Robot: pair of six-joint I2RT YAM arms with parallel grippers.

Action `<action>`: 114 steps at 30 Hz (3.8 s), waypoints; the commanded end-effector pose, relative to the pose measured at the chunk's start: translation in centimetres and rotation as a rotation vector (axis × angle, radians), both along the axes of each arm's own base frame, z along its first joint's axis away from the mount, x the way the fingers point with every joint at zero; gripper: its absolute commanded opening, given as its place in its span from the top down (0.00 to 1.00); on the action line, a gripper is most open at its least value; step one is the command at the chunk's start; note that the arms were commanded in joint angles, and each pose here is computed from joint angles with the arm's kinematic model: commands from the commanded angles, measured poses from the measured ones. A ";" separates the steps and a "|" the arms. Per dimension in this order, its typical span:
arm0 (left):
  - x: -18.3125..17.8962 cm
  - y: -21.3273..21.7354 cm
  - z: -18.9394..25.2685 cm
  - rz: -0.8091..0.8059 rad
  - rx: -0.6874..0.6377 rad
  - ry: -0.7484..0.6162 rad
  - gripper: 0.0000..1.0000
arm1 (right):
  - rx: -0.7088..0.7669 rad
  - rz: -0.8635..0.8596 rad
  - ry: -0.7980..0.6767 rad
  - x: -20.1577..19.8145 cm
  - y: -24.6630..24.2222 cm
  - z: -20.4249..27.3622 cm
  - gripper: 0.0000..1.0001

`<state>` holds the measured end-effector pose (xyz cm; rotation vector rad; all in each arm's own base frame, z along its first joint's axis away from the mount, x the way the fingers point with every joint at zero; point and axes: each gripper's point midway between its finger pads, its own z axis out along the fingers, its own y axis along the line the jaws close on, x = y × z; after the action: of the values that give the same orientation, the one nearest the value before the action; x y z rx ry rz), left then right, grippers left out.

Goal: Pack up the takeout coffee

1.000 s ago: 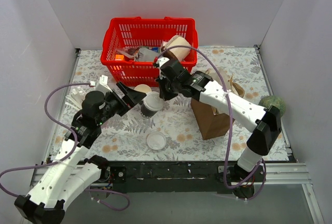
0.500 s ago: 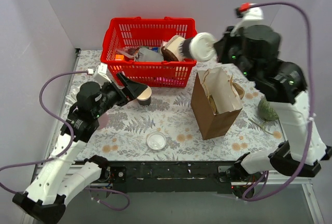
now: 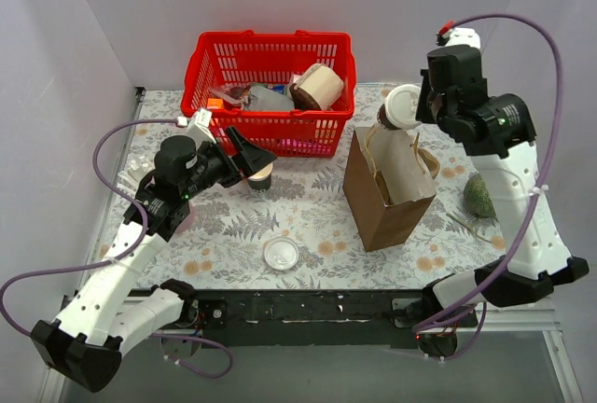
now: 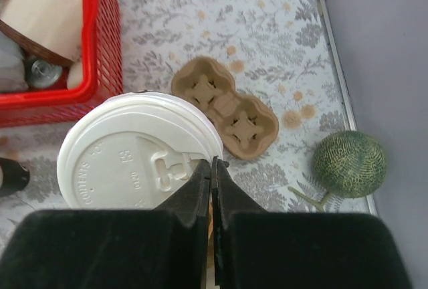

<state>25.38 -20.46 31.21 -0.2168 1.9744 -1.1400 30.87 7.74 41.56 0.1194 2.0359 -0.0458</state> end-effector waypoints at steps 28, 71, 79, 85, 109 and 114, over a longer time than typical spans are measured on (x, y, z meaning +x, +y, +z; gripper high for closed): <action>1.5 -2.3 -4.3 -0.100 0.023 0.076 0.02 | -0.033 -0.047 0.164 -3.2 -1.8 -4.1 0.99; 2.0 -2.6 -7.6 -0.106 0.064 0.150 0.02 | -0.129 0.007 0.488 1.3 2.3 -14.8 0.99; 1.9 -2.5 -8.2 -0.111 0.068 0.159 0.02 | -0.117 0.020 0.524 2.1 3.5 -16.9 0.99; 1.7 -2.4 -8.4 -0.110 0.074 0.156 0.02 | -0.118 0.024 0.556 2.4 4.0 -18.8 0.99; 1.1 -1.9 -9.8 -0.101 0.094 0.179 0.02 | -0.083 0.058 0.594 2.5 5.2 -23.3 0.99; 1.1 -1.9 -9.9 -0.101 0.094 0.180 0.02 | -0.082 0.057 0.600 2.7 5.3 -23.8 0.99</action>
<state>26.81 -22.69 21.02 -0.1949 2.2345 -1.1288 33.01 12.45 17.79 -0.0227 2.6548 -0.1695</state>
